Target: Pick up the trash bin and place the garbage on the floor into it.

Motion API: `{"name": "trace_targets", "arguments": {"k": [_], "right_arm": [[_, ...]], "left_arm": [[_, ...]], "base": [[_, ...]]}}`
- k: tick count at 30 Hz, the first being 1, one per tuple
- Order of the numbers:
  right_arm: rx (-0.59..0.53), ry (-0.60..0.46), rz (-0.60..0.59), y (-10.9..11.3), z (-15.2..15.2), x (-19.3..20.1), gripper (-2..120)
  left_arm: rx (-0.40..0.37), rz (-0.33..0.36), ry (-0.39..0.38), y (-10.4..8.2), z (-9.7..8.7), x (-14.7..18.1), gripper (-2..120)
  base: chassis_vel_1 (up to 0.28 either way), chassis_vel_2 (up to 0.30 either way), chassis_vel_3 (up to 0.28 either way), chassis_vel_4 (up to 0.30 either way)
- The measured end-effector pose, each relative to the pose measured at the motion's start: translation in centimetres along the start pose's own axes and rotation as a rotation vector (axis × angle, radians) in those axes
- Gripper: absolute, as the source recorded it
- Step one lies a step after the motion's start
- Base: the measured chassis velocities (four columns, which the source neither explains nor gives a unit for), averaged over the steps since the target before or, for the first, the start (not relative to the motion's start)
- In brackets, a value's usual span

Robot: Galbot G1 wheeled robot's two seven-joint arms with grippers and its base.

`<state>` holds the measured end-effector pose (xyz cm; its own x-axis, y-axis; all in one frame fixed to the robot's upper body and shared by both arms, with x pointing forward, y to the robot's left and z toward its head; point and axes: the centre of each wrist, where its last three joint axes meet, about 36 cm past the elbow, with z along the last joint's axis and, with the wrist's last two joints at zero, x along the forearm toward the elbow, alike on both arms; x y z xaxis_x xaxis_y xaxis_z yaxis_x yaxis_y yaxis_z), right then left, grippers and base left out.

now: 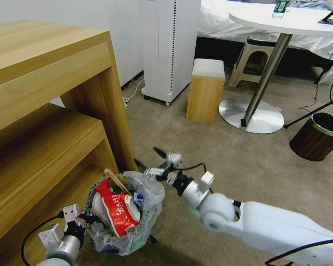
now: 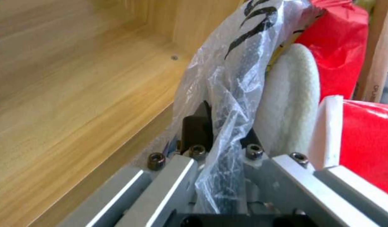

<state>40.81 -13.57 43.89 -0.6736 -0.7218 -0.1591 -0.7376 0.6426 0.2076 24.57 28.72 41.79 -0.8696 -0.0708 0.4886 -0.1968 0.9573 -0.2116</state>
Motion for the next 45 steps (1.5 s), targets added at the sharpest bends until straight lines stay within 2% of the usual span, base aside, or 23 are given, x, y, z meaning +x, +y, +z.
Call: {"name": "trace_targets", "arguments": {"k": [16, 31, 34, 37, 39, 41, 43, 45], "right_arm": [[0.030, -0.134, 0.153, -4.6, -3.6, -1.0, 96], [0.033, -0.162, 0.191, -5.2, -3.7, -1.4, 91], [0.035, -0.165, 0.197, -5.3, -3.7, -1.3, 90], [0.044, -0.165, 0.207, -5.6, -3.6, -1.1, 89], [0.045, -0.166, 0.210, -5.6, -3.6, -1.0, 89], [0.050, -0.168, 0.219, -5.9, -3.6, -0.8, 88], [0.050, -0.169, 0.219, -5.9, -3.6, -0.8, 88], [0.052, -0.170, 0.224, -5.9, -3.5, -0.7, 86]], "left_arm": [[0.009, -0.027, 0.062, 1.4, 1.7, -3.1, 1], [0.012, -0.024, 0.101, 1.1, 1.8, -2.2, 1], [0.011, -0.007, 0.095, 0.9, 1.4, -2.0, 6], [0.014, 0.006, 0.071, 0.6, 1.0, -2.1, 21], [0.014, 0.008, 0.065, 0.6, 0.9, -2.1, 22], [0.017, 0.019, 0.041, 0.4, 0.4, -2.3, 34], [0.018, 0.021, 0.038, 0.3, 0.3, -2.3, 35], [0.020, 0.025, 0.023, 0.3, 0.1, -2.4, 49]], "base": [[0.000, 0.000, 0.000, 0.000], [0.000, 0.000, 0.000, 0.000], [0.000, 0.000, 0.000, 0.000], [0.000, 0.000, 0.000, 0.000], [0.000, 0.000, 0.000, 0.000], [0.000, 0.000, 0.000, 0.000], [0.000, 0.000, 0.000, 0.000], [0.000, 0.000, 0.000, 0.000]]}}
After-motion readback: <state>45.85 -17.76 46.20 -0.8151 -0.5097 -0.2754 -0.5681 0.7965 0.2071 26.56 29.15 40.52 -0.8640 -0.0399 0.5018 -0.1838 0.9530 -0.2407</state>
